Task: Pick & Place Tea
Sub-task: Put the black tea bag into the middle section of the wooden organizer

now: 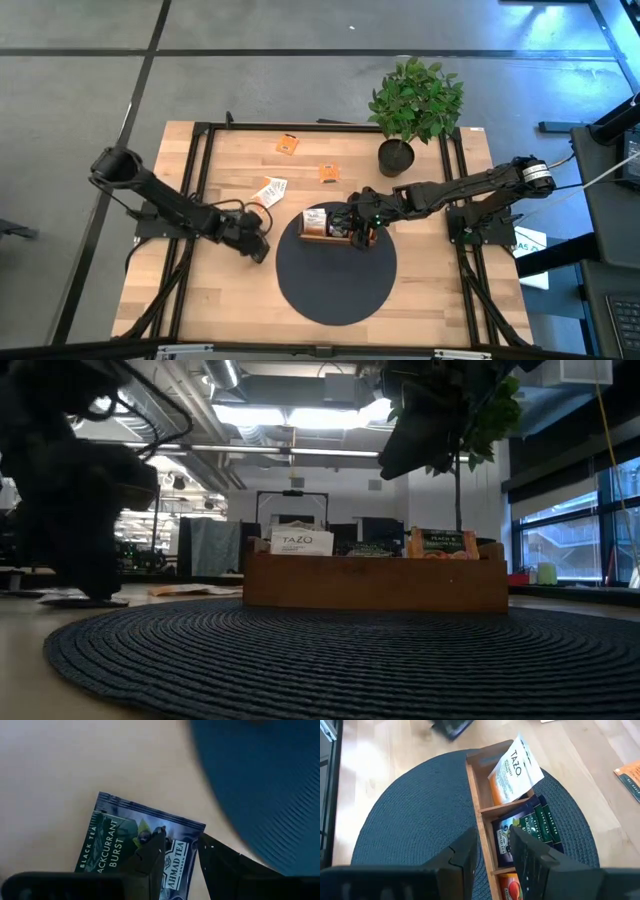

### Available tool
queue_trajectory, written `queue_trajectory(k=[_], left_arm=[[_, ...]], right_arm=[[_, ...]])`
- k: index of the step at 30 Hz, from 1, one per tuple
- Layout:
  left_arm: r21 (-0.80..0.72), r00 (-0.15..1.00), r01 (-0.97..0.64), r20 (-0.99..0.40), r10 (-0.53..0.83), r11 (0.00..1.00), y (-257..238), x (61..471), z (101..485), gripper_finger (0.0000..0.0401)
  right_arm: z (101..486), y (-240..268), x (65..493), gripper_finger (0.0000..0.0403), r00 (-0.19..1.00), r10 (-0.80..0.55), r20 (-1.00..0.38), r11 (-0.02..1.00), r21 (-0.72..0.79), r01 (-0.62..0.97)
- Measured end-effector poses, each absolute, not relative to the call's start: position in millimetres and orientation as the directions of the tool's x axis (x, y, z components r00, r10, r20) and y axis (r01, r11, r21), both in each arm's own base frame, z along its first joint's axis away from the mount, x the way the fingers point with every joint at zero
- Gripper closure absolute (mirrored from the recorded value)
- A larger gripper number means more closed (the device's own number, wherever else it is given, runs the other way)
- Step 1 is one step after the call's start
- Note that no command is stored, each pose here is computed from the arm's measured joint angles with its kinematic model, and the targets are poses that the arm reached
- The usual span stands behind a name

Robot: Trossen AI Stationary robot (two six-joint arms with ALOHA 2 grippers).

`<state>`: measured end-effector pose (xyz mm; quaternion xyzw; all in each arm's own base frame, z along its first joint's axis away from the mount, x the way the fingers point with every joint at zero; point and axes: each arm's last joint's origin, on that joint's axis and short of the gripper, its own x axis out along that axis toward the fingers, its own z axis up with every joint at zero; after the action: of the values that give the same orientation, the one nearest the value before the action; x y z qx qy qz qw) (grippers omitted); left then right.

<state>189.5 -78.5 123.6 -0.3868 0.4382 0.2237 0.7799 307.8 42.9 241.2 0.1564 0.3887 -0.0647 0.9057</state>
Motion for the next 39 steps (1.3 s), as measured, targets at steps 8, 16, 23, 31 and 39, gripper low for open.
queue_trajectory(k=[8, 16, 23, 31, 39], left_arm=[[-0.493, 0.571, -0.501, -0.806, -0.156, 0.712, -126.3, 191.0, 107.1, 0.0289], [-0.504, 0.598, -0.192, -0.74, -0.307, 0.842, -180.3, 203.0, 98.0, 0.0288], [-0.376, 0.586, 0.085, -0.73, -0.351, 0.923, -216.3, 219.4, 100.8, 0.0289], [-0.271, 0.561, 0.221, -0.751, -0.35, 0.937, -225.6, 221.2, 110.2, 0.0286], [-0.233, 0.508, 0.334, -0.772, -0.382, 0.913, -240.5, 208.5, 114.8, 0.0285]], right_arm=[[241.3, 42.2, 307.8, 0.0284, 0.692, -0.031, -0.721, 0.916, 0.257, 0.309], [236.4, 42.2, 311.5, 0.0284, 0.764, -0.092, -0.638, 0.825, 0.381, 0.418], [239.8, 64.9, 315.1, 0.0284, 0.877, -0.015, -0.481, 0.815, 0.502, 0.289], [238.8, 95.3, 326.2, 0.0284, 0.944, 0.059, -0.326, 0.826, 0.546, 0.137], [200.0, 113.3, 349.9, 0.0284, 0.959, 0.076, -0.272, 0.75, 0.65, 0.125]])
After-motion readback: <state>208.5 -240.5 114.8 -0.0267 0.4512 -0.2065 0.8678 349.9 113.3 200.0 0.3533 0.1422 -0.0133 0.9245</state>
